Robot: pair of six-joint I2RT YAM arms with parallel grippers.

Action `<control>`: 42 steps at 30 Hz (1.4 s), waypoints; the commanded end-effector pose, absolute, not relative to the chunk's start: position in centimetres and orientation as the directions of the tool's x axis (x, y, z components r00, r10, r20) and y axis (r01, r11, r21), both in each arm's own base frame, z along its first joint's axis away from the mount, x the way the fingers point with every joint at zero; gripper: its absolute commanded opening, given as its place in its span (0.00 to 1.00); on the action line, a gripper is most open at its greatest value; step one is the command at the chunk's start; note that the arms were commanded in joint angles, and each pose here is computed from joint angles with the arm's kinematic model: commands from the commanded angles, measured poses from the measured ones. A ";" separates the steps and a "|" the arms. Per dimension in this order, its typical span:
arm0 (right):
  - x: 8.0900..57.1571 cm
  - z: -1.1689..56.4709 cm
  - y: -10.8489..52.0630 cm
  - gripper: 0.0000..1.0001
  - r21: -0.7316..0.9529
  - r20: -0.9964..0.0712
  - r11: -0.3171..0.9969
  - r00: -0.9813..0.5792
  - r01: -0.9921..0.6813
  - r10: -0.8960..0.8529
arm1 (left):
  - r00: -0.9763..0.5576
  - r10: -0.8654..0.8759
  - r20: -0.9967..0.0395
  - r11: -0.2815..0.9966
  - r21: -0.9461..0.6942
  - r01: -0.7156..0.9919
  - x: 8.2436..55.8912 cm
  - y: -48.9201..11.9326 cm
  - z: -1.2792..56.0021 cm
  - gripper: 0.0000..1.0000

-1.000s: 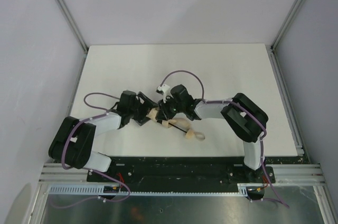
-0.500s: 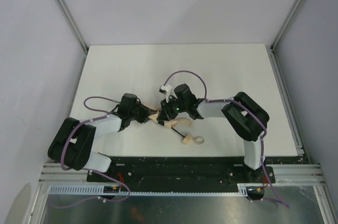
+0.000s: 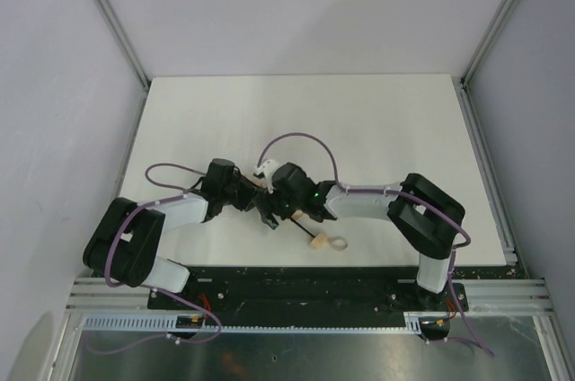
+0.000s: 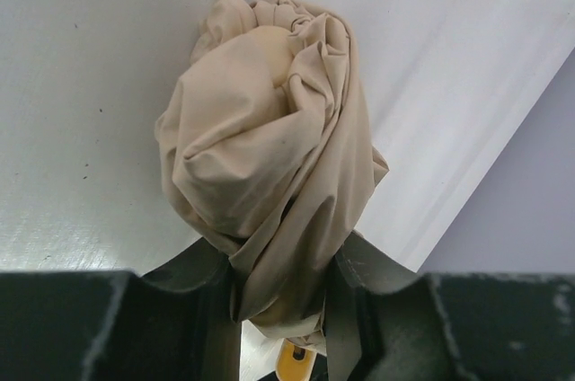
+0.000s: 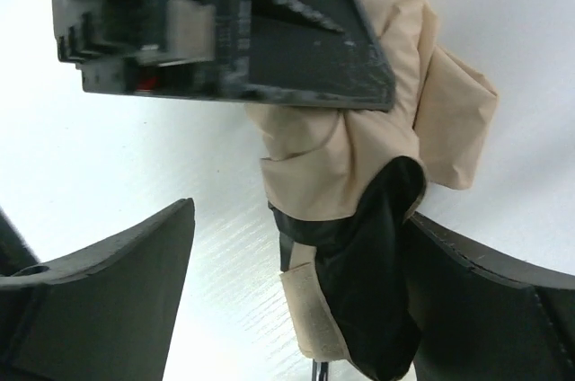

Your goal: Put away the umbrella

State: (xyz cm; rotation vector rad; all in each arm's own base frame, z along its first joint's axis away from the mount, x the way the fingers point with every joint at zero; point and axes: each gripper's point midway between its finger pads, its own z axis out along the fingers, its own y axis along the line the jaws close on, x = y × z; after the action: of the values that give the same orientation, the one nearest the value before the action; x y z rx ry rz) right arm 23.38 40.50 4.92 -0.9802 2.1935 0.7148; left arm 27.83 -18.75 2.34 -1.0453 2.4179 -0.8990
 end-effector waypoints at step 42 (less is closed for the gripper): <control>20.8 -1.4 37.7 0.00 0.409 -0.560 0.472 -0.623 -0.781 -0.546 | -0.703 -0.703 -0.109 0.698 -0.297 -0.652 23.1 -13.2 -4.5 0.88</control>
State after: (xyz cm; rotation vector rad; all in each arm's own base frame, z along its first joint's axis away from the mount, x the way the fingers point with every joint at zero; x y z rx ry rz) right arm 25.87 40.84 3.23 -1.0383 2.1277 0.8432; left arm 29.67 -16.81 2.69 -1.0203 2.4514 -0.7572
